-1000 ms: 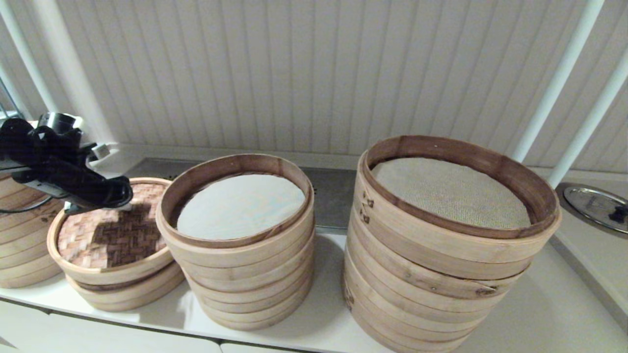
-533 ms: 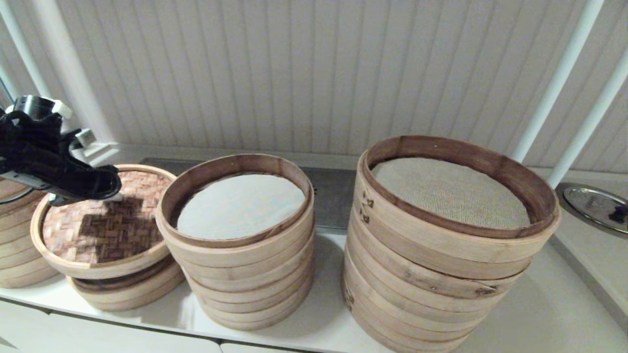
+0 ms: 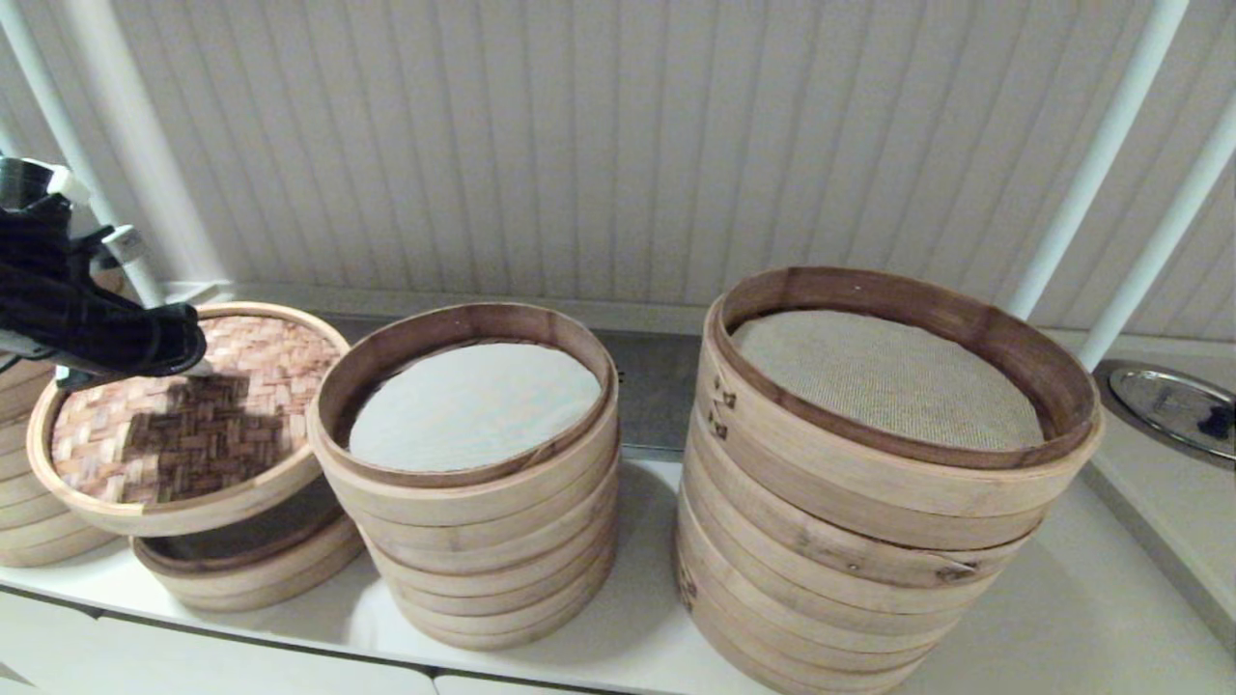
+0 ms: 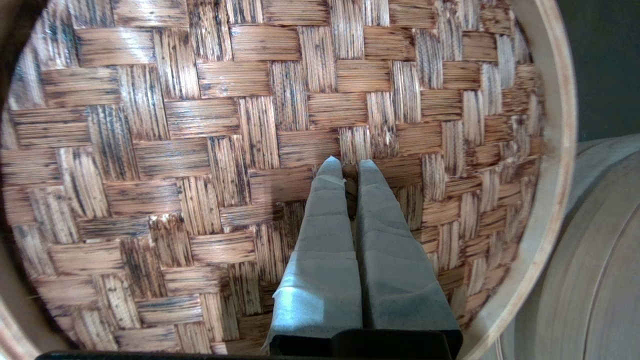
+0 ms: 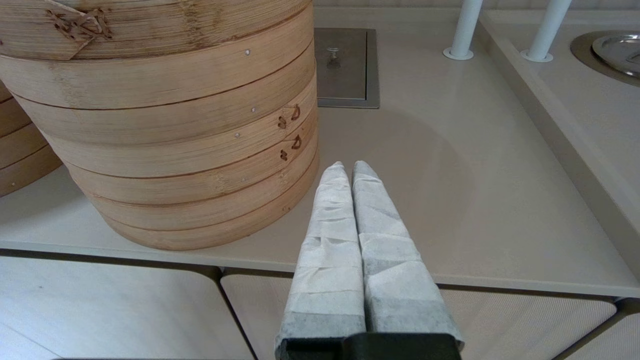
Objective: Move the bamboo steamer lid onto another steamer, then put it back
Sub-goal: Put the steamer
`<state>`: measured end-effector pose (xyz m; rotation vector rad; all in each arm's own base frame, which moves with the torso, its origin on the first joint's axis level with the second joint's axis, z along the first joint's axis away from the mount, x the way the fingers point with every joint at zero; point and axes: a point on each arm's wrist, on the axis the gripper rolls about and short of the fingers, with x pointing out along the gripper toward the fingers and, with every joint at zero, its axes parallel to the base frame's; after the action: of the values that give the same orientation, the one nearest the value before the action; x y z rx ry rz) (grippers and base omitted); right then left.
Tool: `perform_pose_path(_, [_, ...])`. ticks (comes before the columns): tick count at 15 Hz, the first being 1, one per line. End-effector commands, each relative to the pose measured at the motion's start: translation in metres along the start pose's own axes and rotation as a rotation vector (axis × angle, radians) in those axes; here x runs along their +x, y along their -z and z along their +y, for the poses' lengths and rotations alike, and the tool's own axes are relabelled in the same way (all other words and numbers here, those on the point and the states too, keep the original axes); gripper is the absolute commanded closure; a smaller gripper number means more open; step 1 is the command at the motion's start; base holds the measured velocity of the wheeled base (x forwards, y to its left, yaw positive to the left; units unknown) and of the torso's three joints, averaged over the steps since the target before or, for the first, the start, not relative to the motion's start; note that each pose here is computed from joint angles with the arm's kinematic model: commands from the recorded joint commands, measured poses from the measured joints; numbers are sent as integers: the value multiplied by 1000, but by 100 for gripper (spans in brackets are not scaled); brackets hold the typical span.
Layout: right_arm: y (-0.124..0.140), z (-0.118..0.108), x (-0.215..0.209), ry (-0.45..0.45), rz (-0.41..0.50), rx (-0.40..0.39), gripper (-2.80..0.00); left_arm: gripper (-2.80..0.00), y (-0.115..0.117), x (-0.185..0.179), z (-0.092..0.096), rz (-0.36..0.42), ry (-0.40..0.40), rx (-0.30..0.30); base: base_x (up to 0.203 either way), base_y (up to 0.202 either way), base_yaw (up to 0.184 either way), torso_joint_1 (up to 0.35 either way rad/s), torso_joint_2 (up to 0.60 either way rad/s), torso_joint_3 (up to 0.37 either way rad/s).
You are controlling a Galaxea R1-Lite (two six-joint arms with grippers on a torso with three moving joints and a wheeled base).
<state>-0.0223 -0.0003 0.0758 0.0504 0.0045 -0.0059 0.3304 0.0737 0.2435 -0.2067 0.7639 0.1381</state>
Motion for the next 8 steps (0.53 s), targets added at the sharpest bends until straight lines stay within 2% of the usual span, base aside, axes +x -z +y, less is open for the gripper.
perform_pose_path(1, [1,0,0,-1,2,0,0,0,-1,-8,4,-18,-8,-9,0,0,0,0,0,0])
perform_pose_path(8, [1,0,0,0,1,0,0,0,-3,-20,7,-57,-10,-19,0,0,0,0,0,0])
